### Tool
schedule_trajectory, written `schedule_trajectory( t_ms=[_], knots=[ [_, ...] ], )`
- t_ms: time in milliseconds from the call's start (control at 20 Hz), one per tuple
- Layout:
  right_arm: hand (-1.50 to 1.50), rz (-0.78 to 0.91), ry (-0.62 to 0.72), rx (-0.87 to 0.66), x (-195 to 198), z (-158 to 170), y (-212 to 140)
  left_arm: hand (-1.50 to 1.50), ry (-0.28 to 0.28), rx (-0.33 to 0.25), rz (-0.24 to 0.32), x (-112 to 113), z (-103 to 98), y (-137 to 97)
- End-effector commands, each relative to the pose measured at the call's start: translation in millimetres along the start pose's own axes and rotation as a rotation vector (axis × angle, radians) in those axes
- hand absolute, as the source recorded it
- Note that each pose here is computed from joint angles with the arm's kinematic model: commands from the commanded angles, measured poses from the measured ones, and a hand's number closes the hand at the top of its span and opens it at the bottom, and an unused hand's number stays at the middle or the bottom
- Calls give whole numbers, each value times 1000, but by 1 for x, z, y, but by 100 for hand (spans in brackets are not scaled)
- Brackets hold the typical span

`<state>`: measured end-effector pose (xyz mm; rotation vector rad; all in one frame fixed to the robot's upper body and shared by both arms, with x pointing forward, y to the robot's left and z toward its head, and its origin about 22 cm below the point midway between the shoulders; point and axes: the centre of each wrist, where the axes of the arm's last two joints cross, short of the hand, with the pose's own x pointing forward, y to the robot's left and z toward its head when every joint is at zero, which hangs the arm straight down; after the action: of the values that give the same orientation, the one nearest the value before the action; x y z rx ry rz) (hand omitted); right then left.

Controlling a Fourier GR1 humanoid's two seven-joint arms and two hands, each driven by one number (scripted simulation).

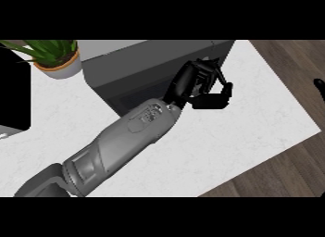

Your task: Pick up the milk, place it into the microwave and close the microwave

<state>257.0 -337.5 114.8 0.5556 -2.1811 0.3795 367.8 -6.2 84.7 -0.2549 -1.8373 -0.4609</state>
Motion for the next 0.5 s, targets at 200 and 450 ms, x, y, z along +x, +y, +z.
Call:
schedule_trajectory(
  t_ms=[200, 450],
  knots=[
    [-150, 11, -6, 21, 15, -9, -12, 150, -17, 27, 0, 10, -12, -1],
    [-150, 48, 8, 36, 25, -15, -19, 150, -28, 56, -2, 15, -14, -3]
  ],
)
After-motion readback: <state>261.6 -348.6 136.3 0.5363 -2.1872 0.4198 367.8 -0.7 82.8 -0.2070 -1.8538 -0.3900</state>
